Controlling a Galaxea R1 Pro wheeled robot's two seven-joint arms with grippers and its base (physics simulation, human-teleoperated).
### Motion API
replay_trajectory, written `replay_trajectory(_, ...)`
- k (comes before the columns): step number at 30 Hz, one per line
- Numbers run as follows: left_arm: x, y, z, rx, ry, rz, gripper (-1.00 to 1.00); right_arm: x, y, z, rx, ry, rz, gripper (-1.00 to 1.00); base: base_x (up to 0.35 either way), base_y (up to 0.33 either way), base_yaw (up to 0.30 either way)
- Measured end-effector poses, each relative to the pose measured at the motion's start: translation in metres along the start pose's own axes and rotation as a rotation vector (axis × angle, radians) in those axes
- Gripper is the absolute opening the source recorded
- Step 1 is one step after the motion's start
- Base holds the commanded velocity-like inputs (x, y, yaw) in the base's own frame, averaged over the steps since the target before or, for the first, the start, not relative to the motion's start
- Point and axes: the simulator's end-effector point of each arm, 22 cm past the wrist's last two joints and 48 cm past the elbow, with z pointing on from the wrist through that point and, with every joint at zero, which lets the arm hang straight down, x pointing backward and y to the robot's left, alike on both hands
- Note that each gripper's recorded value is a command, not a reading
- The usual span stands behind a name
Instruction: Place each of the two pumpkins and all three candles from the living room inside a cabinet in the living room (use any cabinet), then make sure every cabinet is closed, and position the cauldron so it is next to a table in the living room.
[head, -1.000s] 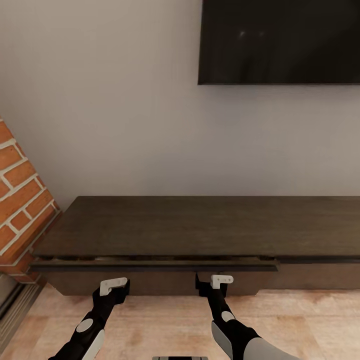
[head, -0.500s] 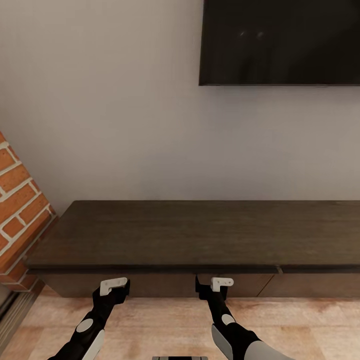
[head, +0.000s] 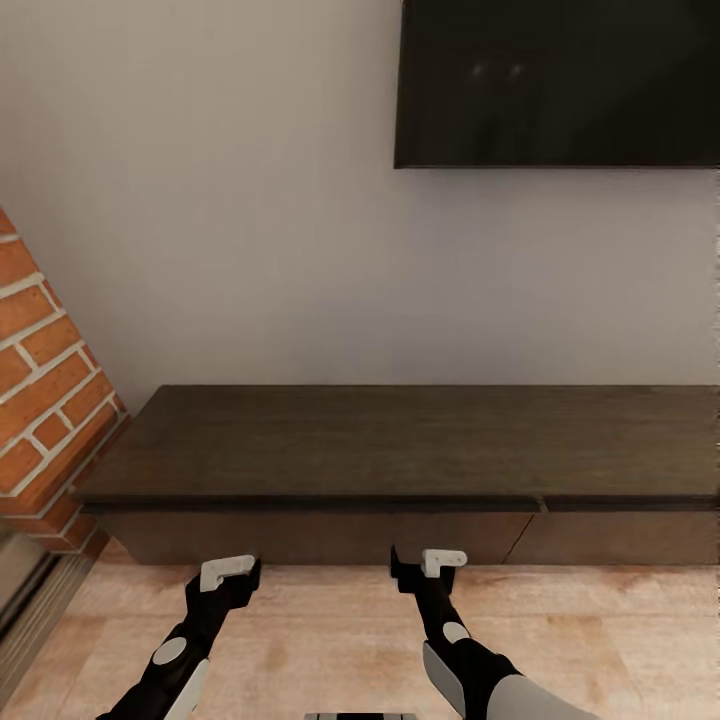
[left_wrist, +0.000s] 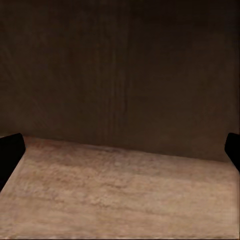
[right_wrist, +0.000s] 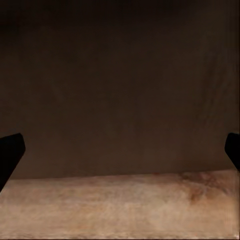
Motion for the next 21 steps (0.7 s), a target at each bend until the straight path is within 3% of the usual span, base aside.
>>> replay_trajectory(13,0.003,0.000,0.000,0.000,0.017,0.001,1.00,0.004,-0.001,0.000,0.007,0.022,0.007,1.00,-0.271,0.000,0.000)
replay_trajectory(17,0.011,-0.002,-0.001,0.007,0.078,0.011,1.00,0.029,-0.003,-0.001,0.014,0.142,0.005,1.00,-0.248,0.000,0.000)
replay_trajectory(20,0.021,-0.004,-0.003,0.014,0.152,0.026,1.00,0.053,-0.003,-0.005,0.021,0.261,0.005,1.00,-0.167,0.000,0.000)
replay_trajectory(21,0.027,-0.005,-0.006,0.018,0.212,0.037,1.00,0.064,-0.003,-0.008,0.030,0.334,0.031,1.00,-0.075,0.000,0.000)
